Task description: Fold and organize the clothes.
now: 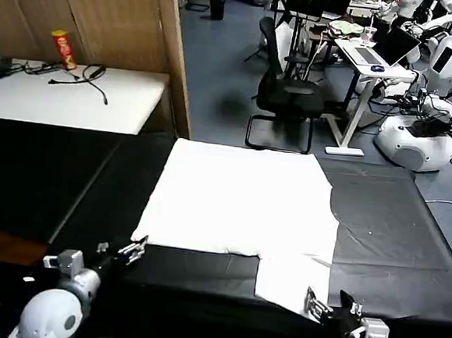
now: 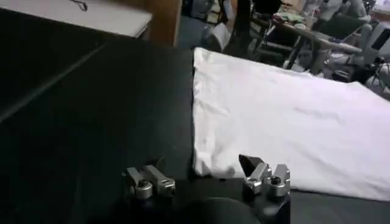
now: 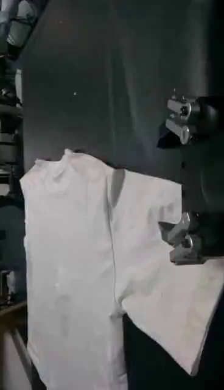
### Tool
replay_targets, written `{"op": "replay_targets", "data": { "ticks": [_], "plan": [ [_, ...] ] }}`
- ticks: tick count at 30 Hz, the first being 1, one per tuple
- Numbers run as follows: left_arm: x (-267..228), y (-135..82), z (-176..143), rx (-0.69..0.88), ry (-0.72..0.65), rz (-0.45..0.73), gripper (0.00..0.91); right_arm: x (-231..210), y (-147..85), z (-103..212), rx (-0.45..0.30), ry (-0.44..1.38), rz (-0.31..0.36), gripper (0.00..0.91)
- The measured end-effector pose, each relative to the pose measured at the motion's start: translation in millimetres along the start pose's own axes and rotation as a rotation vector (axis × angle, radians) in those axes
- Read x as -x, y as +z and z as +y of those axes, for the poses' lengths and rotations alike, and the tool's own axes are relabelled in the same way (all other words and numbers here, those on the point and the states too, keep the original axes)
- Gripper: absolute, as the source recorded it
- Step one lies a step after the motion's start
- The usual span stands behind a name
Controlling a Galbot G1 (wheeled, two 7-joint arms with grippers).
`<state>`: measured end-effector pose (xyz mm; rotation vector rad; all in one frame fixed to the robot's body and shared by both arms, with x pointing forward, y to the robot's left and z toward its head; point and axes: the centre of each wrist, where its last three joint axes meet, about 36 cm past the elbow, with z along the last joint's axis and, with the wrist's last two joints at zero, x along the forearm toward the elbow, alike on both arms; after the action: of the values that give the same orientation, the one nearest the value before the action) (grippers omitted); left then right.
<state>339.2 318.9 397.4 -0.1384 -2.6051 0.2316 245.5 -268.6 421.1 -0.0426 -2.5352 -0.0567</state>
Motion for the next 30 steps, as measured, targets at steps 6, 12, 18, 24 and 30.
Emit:
{"op": "replay_targets", "data": {
  "ticks": [6, 12, 18, 24, 30],
  "plan": [
    [-5, 3, -3, 0.0, 0.006, 0.006, 0.0, -6, -2, 1, -0.01, 0.002, -0.005, 0.0],
    [-14, 4, -11, 0.006, 0.014, 0.006, 0.0, -26, -9, 2, -0.027, 0.04, 0.007, 0.0],
    [-32, 0, -17, 0.019, -0.014, -0.004, 0.0, -55, -12, 4, -0.05, 0.052, 0.046, 0.0],
    [-67, 6, -23, 0.006, -0.029, 0.015, 0.0, -73, -7, 8, -0.049, 0.049, 0.078, 0.0],
    [-102, 15, -25, -0.011, -0.055, 0.036, 0.0, -76, -19, 3, -0.038, -0.001, -0.017, 0.0]
  ]
}}
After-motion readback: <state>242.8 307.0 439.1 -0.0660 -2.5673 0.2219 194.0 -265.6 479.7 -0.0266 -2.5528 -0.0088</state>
